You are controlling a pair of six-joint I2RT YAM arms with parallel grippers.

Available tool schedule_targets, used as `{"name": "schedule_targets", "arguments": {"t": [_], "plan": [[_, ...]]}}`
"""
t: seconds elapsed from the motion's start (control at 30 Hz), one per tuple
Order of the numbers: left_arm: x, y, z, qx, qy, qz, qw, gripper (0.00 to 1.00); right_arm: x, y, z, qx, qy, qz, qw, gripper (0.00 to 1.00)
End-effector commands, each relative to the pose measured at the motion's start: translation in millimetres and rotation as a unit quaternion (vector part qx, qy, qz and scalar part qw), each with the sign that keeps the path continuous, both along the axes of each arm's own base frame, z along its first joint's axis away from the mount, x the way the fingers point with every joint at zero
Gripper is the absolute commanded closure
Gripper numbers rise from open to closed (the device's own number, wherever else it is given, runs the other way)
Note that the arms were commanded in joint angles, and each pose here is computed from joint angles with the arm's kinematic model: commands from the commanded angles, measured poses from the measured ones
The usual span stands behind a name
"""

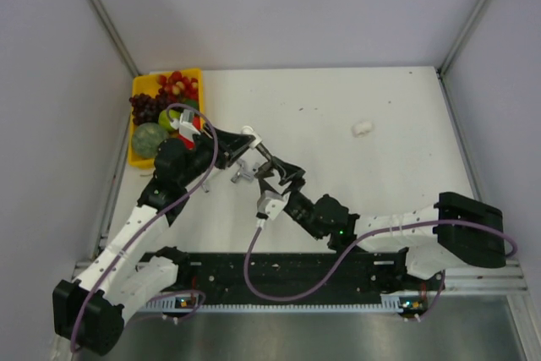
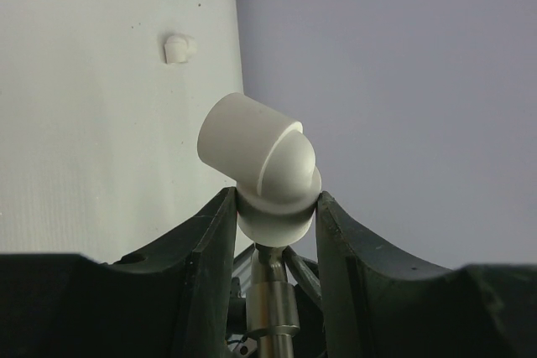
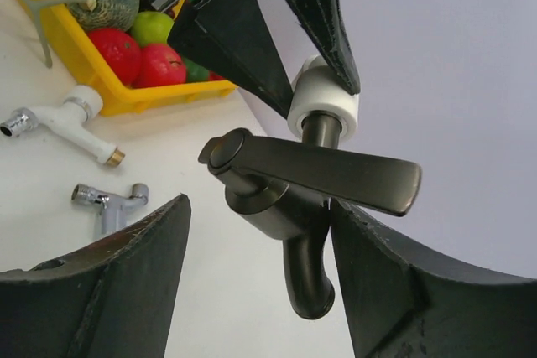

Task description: Install the water faucets

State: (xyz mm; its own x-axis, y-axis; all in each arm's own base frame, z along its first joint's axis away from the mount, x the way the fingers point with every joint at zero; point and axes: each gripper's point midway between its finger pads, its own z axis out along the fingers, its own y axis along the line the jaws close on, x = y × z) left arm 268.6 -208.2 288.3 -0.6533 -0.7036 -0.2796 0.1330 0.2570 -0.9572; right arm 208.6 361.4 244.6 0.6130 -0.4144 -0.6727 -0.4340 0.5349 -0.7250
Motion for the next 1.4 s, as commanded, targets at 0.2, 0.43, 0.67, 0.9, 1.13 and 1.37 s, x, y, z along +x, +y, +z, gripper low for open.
{"name": "schedule_targets", "arguments": {"t": [0.2,0.43,0.67,0.9,1.13,1.37], "plan": [[-4.7,-4.0,36.4,-0.030,-0.058,-0.015,0.998,1.00,-12.1,8.0,47.4,0.178,0.082,0.047,0.979,1.00],[-12.2,-2.7,47.7,-0.063,-0.103,-0.020,0.992,1.00,-11.3,-11.8,61.8,0.378,0.251,0.100,0.885,1.00],[-21.7,3.3,55.9,-0.088,-0.155,-0.014,0.984,1.00,-18.4,-20.7,73.9,0.415,0.302,0.154,0.844,1.00],[-16.7,16.9,30.6,0.081,-0.119,0.016,0.989,0.49,-9.0,-42.2,63.9,0.337,0.231,0.094,0.908,1.00],[-25.8,29.5,32.3,0.203,-0.161,0.002,0.966,0.27,-18.1,-56.9,69.6,0.288,0.207,0.117,0.928,1.00],[-52.4,-16.4,38.4,0.173,-0.226,-0.190,0.940,0.26,-34.8,-62.9,80.7,0.256,0.207,0.164,0.930,1.00]]}}
